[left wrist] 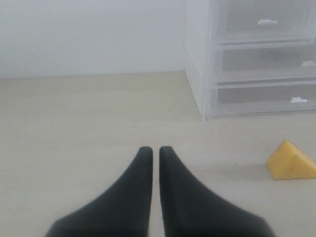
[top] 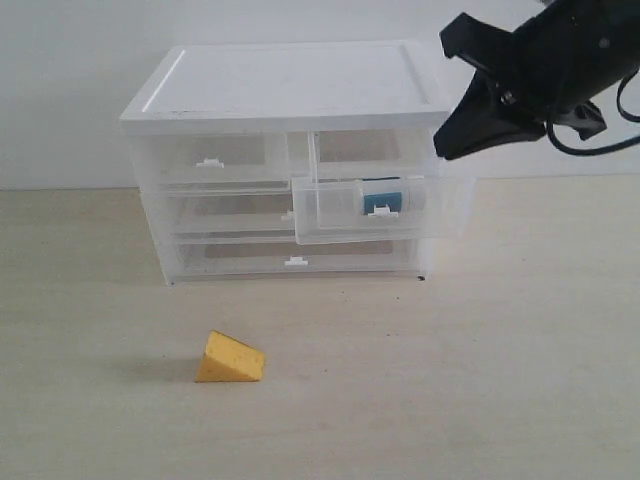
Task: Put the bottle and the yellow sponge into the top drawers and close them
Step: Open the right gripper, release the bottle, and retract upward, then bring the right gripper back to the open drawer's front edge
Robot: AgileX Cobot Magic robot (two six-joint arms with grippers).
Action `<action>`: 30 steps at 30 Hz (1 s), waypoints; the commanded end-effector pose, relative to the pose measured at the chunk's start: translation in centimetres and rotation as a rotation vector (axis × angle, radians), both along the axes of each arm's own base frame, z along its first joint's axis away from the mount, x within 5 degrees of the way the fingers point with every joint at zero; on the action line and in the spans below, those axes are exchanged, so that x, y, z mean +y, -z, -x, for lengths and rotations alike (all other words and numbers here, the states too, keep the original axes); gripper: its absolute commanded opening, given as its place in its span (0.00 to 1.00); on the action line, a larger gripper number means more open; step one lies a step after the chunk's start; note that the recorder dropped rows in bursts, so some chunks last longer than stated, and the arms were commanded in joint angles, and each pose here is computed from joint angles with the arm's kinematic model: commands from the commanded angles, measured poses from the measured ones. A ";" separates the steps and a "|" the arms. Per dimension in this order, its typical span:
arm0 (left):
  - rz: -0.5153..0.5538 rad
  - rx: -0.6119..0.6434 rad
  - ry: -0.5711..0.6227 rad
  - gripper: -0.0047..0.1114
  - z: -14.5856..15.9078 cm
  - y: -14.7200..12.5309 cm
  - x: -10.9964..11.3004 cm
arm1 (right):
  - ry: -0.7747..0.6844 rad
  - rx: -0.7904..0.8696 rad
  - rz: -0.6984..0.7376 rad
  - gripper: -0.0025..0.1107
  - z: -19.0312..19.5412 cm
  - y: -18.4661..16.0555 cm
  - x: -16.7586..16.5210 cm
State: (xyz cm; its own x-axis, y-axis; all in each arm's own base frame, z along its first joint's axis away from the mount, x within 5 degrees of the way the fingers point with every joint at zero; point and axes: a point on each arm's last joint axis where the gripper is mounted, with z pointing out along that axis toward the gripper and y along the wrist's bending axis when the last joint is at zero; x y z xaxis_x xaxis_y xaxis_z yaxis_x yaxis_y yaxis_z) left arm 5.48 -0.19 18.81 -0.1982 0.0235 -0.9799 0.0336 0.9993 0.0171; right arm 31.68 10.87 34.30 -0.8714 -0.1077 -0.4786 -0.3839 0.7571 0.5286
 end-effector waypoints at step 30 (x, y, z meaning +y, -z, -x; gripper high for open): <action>0.013 -0.003 -0.003 0.08 0.0 0.1 0.0 | 0.241 -0.549 0.328 0.02 4.6 2.6 -4.3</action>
